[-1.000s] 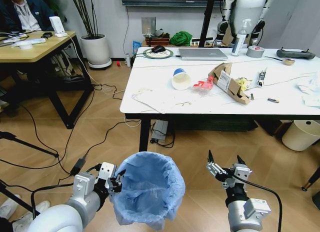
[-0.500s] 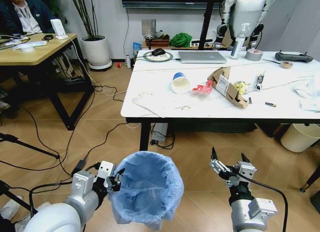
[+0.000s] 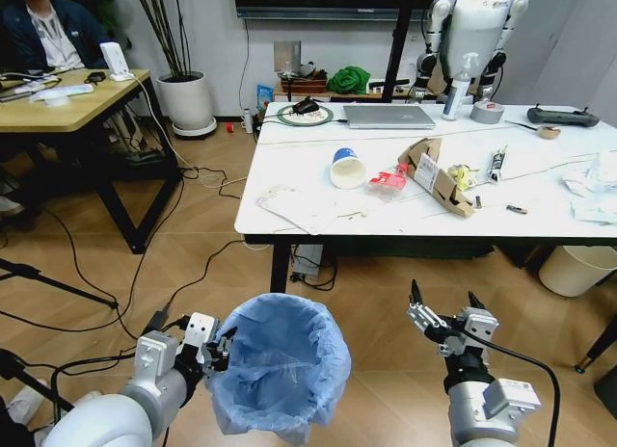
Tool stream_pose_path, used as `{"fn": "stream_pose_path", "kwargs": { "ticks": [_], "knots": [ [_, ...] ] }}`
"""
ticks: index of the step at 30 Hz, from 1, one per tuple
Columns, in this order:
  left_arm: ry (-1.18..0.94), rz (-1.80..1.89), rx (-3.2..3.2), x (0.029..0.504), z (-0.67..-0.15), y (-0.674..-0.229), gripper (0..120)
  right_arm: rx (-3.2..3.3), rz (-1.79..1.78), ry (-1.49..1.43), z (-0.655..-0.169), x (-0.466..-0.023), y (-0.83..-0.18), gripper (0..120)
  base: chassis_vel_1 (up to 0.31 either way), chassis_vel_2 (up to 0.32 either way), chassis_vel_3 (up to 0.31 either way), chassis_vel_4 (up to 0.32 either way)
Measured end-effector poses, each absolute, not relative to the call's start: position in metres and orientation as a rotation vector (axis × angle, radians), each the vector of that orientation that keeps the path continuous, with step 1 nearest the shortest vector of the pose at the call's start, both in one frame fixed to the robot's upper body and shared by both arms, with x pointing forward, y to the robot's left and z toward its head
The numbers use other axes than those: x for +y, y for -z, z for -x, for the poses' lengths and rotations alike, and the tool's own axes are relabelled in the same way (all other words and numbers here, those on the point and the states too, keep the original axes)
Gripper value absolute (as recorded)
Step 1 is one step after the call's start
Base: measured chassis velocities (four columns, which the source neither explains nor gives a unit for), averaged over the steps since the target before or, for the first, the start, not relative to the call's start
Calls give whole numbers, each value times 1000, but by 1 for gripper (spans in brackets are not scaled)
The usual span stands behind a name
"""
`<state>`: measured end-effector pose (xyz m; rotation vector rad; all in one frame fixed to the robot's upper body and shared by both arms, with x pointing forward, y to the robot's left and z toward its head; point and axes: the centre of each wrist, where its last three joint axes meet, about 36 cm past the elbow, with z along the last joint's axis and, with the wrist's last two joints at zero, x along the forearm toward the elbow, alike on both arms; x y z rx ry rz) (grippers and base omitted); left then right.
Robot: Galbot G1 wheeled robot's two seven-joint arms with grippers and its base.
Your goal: Pick up the trash bin and place the trash from the table into it.
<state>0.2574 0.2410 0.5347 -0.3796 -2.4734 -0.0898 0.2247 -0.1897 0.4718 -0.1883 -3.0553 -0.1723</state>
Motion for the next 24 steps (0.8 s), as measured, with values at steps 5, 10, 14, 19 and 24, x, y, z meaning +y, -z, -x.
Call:
{"fn": "stream_pose_path", "kwargs": {
  "ticks": [5, 10, 14, 19, 24],
  "knots": [
    [67, 373, -2485, 242, -259, -536, 2, -3050, 189, 173, -223, -189, -472, 100, 0, 0, 0, 0],
    [66, 372, -2485, 244, -259, -537, 2, -3051, 185, 176, -223, -189, -472, 100, 0, 0, 0, 0],
    [66, 379, -2482, 242, -259, -536, 2, -3052, 182, 179, -223, -188, -473, 100, 0, 0, 0, 0],
    [66, 383, -2480, 240, -258, -535, 2, -3053, 188, 176, -223, -189, -474, 100, 0, 0, 0, 0],
    [69, 389, -2476, 238, -256, -533, 2, -3057, 194, 176, -223, -190, -476, 100, 0, 0, 0, 0]
  ]
}}
